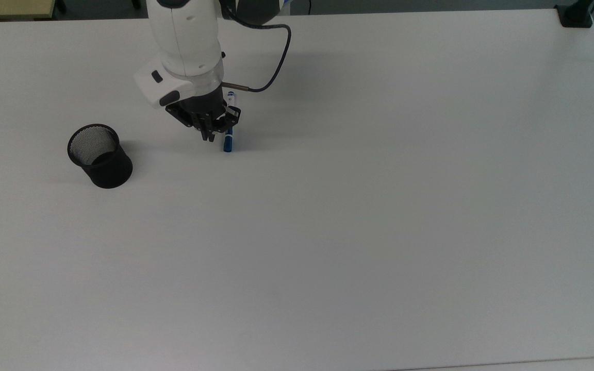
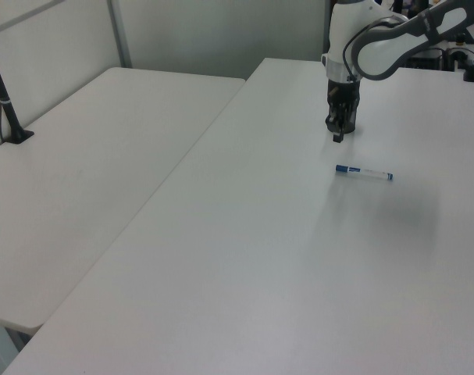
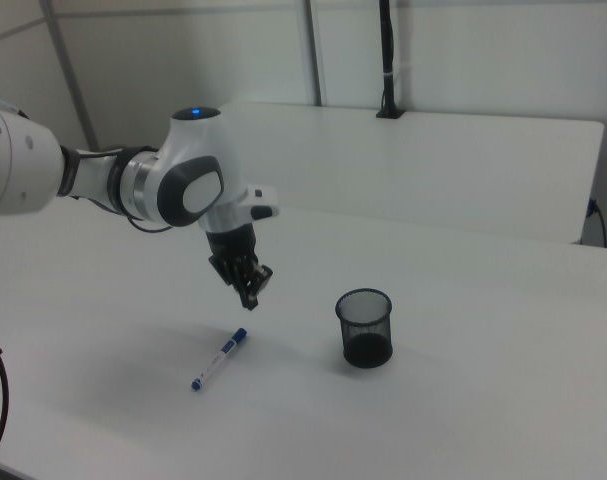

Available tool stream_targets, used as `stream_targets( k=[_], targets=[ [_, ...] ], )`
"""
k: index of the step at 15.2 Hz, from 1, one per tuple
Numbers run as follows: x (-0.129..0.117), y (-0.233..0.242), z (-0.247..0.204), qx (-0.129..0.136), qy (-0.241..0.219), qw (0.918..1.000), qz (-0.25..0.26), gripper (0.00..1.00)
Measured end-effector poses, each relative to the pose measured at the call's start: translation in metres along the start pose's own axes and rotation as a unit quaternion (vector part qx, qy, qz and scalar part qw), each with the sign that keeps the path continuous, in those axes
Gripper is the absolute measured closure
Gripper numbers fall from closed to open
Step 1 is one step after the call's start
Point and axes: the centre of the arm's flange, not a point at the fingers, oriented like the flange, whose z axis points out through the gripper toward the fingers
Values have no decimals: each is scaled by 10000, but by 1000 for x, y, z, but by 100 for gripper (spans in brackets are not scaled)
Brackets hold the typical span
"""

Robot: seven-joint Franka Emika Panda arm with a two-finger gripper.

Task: Insert the marker
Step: 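Close the gripper on the marker near its blue cap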

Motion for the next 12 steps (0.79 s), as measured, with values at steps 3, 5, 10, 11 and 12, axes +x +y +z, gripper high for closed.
stream_targets(
  k=[3,5,10,11,12],
  targets=[
    [-8,-1,22,-27,-258,9997,-14,61],
    [-9,-2,31,-37,-334,9994,-22,43],
    [-10,-3,52,-61,-511,9987,-28,15],
    [-10,-4,54,-65,-534,9985,-34,15],
    [-11,-5,57,-68,-558,9984,-41,17]
  ],
)
